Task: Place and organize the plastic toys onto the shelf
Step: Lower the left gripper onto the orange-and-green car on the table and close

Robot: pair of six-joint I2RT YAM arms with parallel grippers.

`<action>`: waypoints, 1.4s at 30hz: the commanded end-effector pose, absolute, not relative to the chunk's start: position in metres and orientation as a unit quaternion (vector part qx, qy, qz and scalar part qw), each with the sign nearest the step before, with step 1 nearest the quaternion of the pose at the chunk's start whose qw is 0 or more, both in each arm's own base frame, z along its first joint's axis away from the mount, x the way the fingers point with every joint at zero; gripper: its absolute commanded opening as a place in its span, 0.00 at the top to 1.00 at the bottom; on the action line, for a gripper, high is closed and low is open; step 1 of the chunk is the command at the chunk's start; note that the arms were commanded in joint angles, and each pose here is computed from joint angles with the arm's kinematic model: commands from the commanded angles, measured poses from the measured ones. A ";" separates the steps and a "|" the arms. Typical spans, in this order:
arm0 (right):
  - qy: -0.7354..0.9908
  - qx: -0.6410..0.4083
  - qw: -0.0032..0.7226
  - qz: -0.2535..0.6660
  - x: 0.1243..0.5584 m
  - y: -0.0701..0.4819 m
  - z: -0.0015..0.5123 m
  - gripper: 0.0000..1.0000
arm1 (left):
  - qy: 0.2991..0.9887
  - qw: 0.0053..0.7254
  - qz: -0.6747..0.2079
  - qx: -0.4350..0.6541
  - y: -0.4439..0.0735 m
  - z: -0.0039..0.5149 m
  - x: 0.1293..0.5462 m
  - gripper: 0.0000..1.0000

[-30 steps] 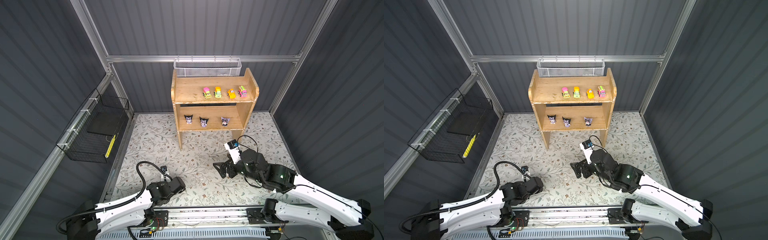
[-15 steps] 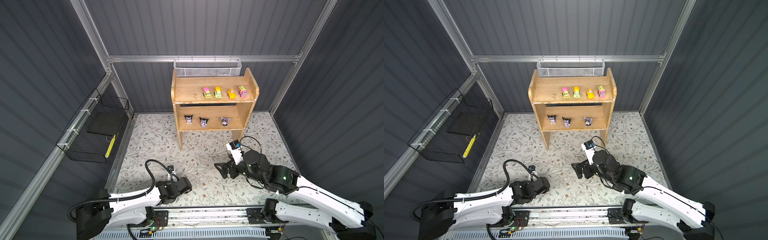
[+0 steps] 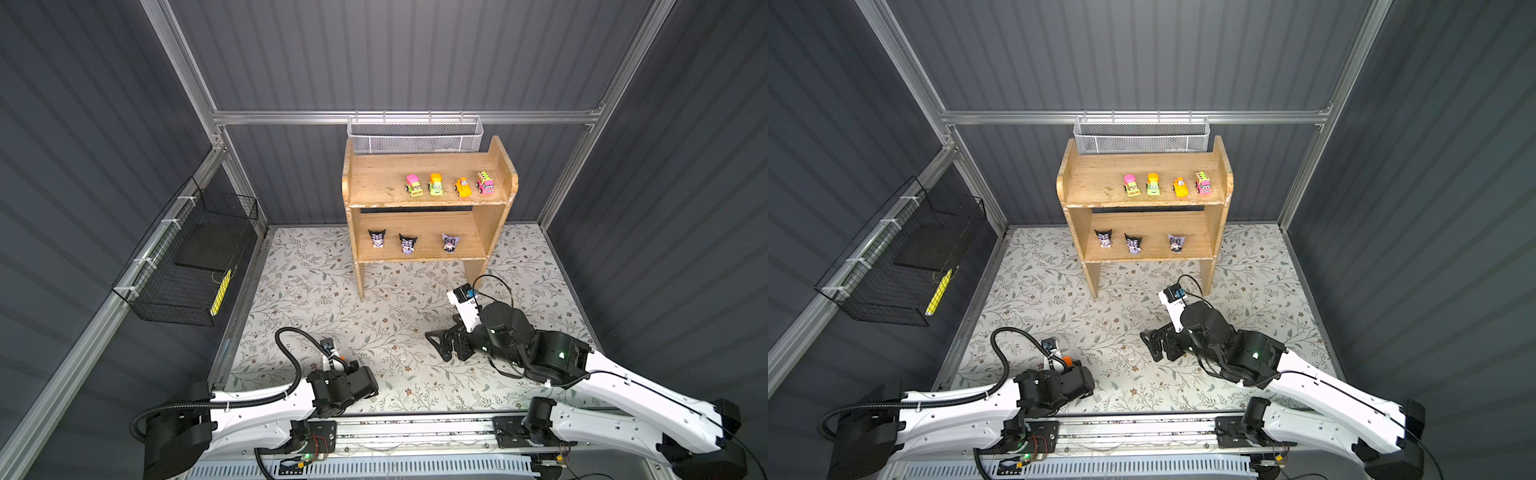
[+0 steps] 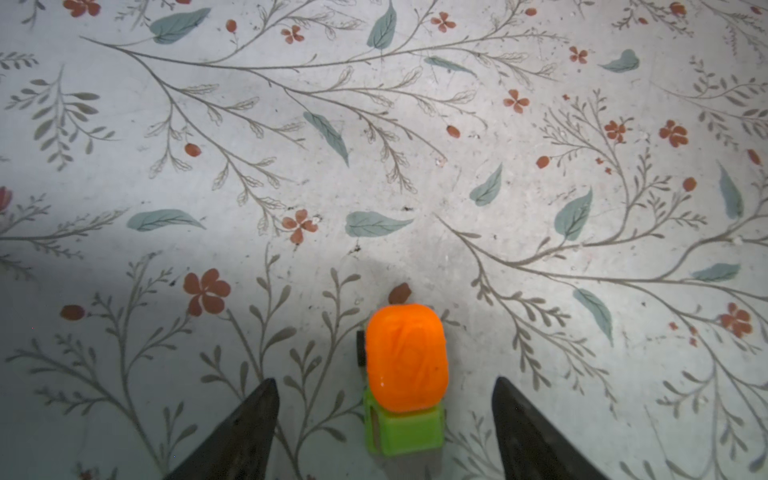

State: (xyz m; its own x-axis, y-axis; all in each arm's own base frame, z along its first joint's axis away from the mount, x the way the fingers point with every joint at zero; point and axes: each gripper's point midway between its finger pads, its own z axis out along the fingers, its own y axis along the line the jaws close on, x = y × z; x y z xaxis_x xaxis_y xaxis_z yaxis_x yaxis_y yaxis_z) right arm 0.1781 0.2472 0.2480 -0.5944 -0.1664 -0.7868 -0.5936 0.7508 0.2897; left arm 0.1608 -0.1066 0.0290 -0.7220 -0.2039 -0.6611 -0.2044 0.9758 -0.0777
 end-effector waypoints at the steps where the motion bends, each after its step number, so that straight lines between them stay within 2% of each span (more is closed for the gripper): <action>1: 0.850 -0.219 0.385 0.284 0.174 0.247 0.247 0.01 | 0.919 0.375 0.016 -0.120 -0.103 0.034 0.166 0.32; 3: 0.850 -0.221 0.384 0.284 0.173 0.246 0.247 0.01 | 0.919 0.376 0.015 -0.119 -0.105 0.033 0.167 0.43; 5: 0.850 -0.221 0.384 0.284 0.173 0.245 0.247 0.01 | 0.919 0.376 0.017 -0.119 -0.105 0.032 0.167 0.49; 23: 0.853 -0.219 0.383 0.280 0.169 0.238 0.243 0.01 | 0.919 0.378 0.025 -0.108 -0.108 0.026 0.169 0.45; 29: 0.854 -0.219 0.381 0.278 0.169 0.237 0.242 0.01 | 0.918 0.380 0.025 -0.108 -0.108 0.022 0.170 0.51; 33: 0.855 -0.217 0.381 0.276 0.169 0.236 0.242 0.01 | 0.919 0.380 0.029 -0.103 -0.108 0.021 0.170 0.61; 42: 0.857 -0.214 0.381 0.274 0.169 0.234 0.242 0.01 | 0.918 0.383 0.033 -0.098 -0.109 0.021 0.171 0.63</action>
State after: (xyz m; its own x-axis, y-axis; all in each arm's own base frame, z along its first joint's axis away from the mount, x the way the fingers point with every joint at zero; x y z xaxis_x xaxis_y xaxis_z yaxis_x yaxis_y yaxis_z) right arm 0.1706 0.2382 0.2462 -0.6062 -0.1598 -0.7791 -0.5894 0.7480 0.3052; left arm 0.1687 -0.1108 0.0183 -0.7014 -0.1780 -0.6902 -0.2134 0.9763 -0.0349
